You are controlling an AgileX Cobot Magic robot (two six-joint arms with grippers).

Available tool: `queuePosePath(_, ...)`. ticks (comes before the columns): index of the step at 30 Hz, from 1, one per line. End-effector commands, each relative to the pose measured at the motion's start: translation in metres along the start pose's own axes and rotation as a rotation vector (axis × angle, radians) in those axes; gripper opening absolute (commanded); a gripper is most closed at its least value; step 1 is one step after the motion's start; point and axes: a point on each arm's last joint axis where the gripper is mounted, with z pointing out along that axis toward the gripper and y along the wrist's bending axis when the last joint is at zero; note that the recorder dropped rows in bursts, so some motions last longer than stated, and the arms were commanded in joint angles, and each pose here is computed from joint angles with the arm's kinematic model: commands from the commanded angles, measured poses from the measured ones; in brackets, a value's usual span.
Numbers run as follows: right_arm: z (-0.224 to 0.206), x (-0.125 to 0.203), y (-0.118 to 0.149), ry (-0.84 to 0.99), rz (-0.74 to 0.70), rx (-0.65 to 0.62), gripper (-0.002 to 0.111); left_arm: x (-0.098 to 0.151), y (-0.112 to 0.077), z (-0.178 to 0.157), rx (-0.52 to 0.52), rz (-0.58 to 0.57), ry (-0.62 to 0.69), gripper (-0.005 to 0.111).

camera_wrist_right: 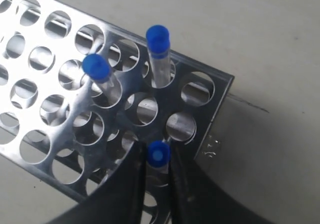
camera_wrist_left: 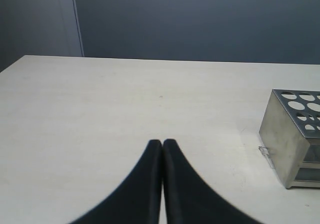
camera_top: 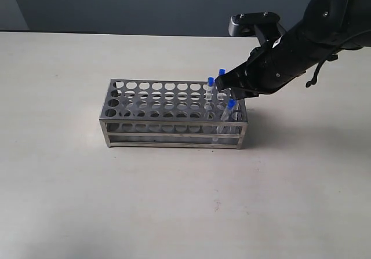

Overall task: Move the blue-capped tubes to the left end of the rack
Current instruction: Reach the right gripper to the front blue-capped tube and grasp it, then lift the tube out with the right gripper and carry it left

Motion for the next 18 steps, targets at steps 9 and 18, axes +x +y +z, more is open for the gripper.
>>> queuePosePath(9, -0.039, -0.009, 0.008, -0.113, -0.030, 0.001, 0.004, -0.001, 0.000, 0.000, 0.004, -0.003, -0.004, 0.001)
queuePosePath(18, -0.086, -0.014, 0.018, -0.236, -0.092, 0.017, 0.004, -0.001, 0.000, 0.000, 0.004, -0.003, -0.004, 0.001)
